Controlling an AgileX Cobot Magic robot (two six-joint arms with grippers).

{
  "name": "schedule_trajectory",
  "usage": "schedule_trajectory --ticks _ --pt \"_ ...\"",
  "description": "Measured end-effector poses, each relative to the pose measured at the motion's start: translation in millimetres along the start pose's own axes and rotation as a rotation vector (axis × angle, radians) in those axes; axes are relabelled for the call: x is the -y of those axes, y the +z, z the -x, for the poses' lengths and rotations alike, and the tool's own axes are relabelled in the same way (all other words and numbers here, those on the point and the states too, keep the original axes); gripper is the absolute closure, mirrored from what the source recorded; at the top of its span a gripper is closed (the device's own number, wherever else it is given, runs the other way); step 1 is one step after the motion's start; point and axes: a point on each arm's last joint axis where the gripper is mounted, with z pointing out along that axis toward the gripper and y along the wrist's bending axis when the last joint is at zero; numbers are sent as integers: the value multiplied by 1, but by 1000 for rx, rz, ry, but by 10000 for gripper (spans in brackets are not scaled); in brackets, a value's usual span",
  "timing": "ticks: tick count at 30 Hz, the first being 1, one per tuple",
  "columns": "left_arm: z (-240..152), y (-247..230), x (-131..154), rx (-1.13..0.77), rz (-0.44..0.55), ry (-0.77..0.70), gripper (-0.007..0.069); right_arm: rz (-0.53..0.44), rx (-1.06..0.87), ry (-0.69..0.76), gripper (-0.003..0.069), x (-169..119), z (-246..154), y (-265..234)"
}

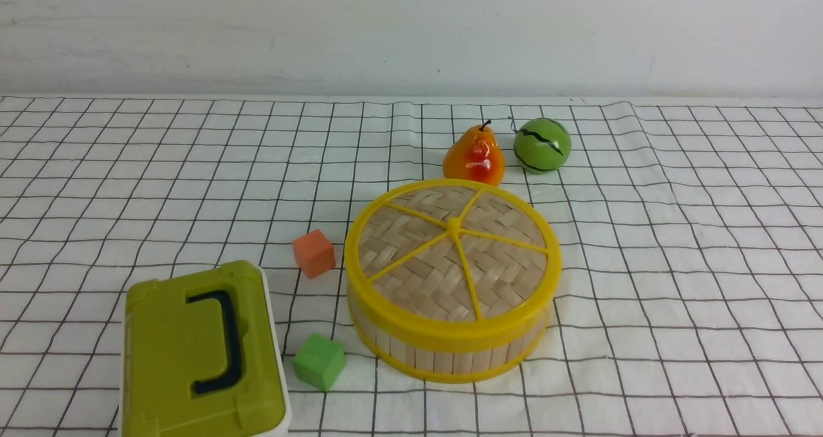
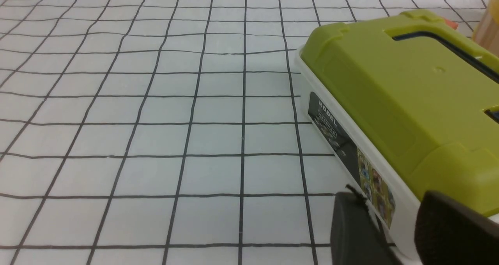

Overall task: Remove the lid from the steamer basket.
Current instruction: Use the right arm to lift the lid of the steamer

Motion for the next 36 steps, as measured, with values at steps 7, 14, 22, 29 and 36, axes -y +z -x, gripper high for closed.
schedule_trajectory --ticks 7,14,22,29,36 --pt "0 0 0 0 0 0 386 62 -4 212 419 -6 0 0" --pt "0 0 0 0 0 1 386 241 -43 888 419 -20 3 -1" --pt "0 0 0 0 0 1 386 220 18 633 419 -17 5 -1" --pt "0 0 0 0 0 1 386 259 96 391 422 -26 30 -14" --pt "0 0 0 0 0 1 386 277 57 -141 631 -64 135 -46"
